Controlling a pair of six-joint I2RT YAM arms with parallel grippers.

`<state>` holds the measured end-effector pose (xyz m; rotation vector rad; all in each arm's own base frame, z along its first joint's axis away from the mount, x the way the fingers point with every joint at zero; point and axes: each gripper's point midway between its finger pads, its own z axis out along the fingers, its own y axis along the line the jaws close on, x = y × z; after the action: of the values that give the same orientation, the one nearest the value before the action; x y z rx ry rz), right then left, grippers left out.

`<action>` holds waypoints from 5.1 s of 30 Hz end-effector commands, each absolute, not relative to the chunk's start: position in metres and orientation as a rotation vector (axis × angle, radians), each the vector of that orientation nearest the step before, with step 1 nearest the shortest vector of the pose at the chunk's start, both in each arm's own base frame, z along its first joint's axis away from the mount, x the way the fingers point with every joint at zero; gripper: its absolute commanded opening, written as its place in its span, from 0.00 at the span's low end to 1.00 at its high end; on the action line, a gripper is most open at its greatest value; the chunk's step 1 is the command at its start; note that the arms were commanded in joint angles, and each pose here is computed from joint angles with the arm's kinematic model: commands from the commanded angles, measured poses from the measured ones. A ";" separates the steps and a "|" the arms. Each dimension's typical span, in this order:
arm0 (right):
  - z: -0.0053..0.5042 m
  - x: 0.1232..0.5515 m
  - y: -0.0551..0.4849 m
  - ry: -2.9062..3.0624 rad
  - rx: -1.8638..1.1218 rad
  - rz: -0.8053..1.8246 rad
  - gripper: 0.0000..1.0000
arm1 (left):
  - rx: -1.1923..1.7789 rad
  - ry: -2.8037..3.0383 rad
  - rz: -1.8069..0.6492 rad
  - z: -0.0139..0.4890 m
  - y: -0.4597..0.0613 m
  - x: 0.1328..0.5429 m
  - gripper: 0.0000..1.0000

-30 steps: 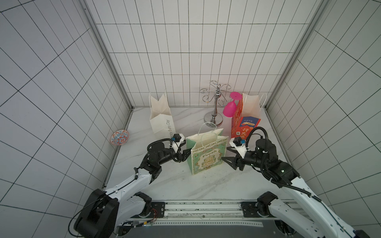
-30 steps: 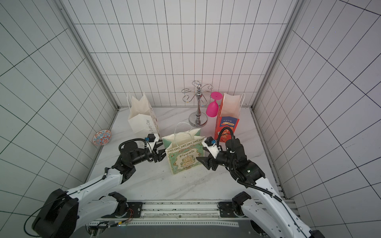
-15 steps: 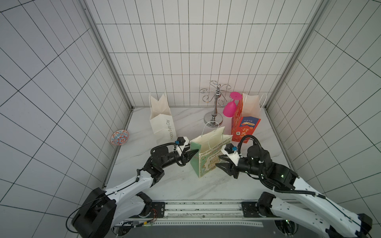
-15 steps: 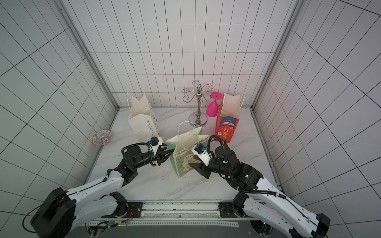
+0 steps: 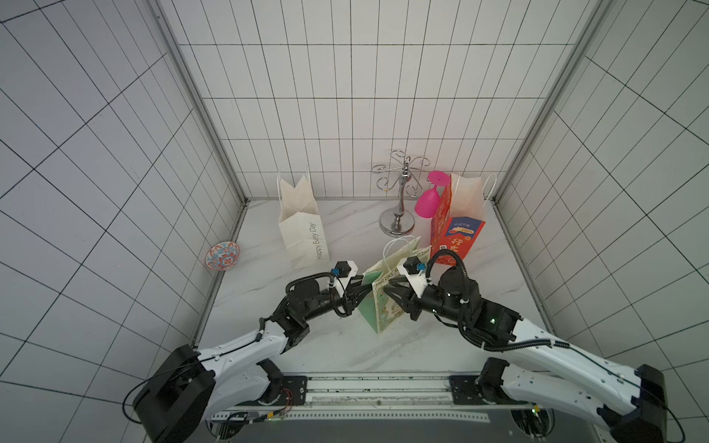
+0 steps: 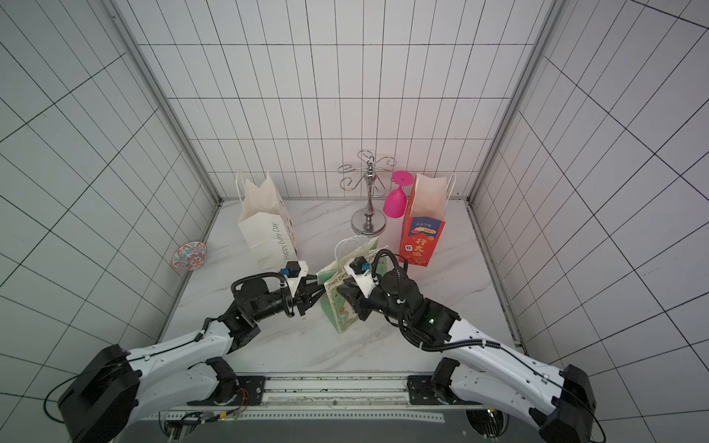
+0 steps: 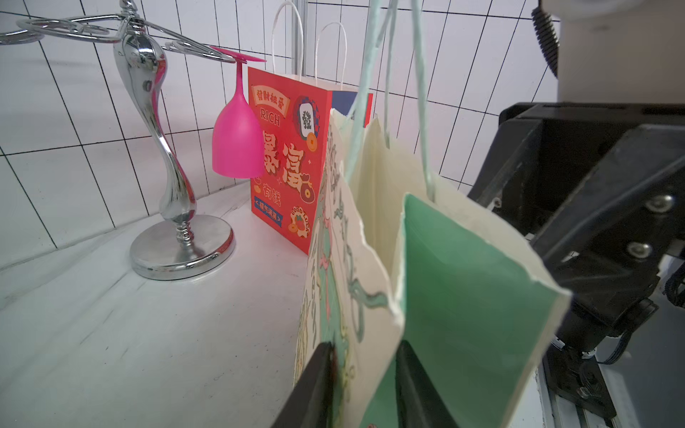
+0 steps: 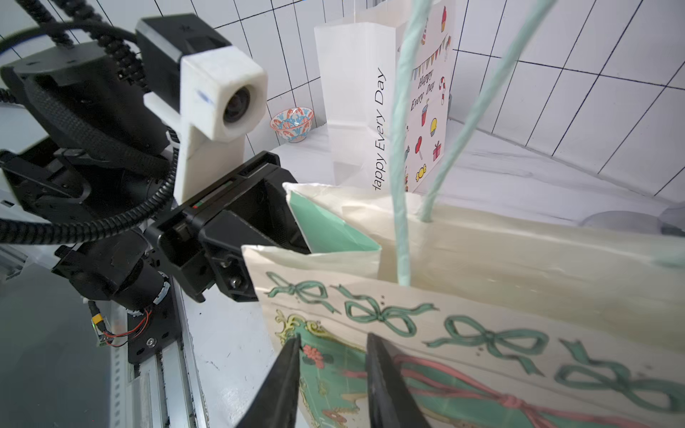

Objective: Put away the paper bag
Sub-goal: Press the paper bag.

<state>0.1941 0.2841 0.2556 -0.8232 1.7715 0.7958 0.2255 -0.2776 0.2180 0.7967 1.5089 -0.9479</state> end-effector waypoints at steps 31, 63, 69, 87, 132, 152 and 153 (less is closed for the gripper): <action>0.236 0.184 0.285 1.813 -0.788 0.876 0.34 | 0.871 1.419 -0.930 0.227 -0.269 0.204 0.38; 0.226 0.205 0.304 1.815 -0.687 0.905 0.32 | 0.911 1.380 -0.895 0.231 -0.295 0.196 0.60; 0.223 0.207 0.306 1.822 -0.684 0.902 0.32 | 0.866 1.390 -0.869 0.234 -0.297 0.203 0.55; 0.210 0.207 0.302 1.846 -0.715 0.847 0.32 | 0.607 1.483 -0.898 0.255 -0.275 0.218 0.75; 0.306 0.237 0.191 1.729 -0.832 0.800 0.82 | 0.964 1.335 -0.961 0.327 -0.229 0.249 0.00; 0.352 0.174 0.212 1.295 -1.196 0.850 0.71 | 1.327 1.092 -1.146 0.313 -0.246 0.188 0.00; 0.352 0.172 0.214 1.282 -1.202 0.857 0.68 | 1.333 1.087 -1.154 0.313 -0.246 0.187 0.00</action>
<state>0.1948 0.2046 0.3204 -1.1126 1.4618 0.8086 0.1980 -0.2451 0.3138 1.2649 1.1582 -1.1429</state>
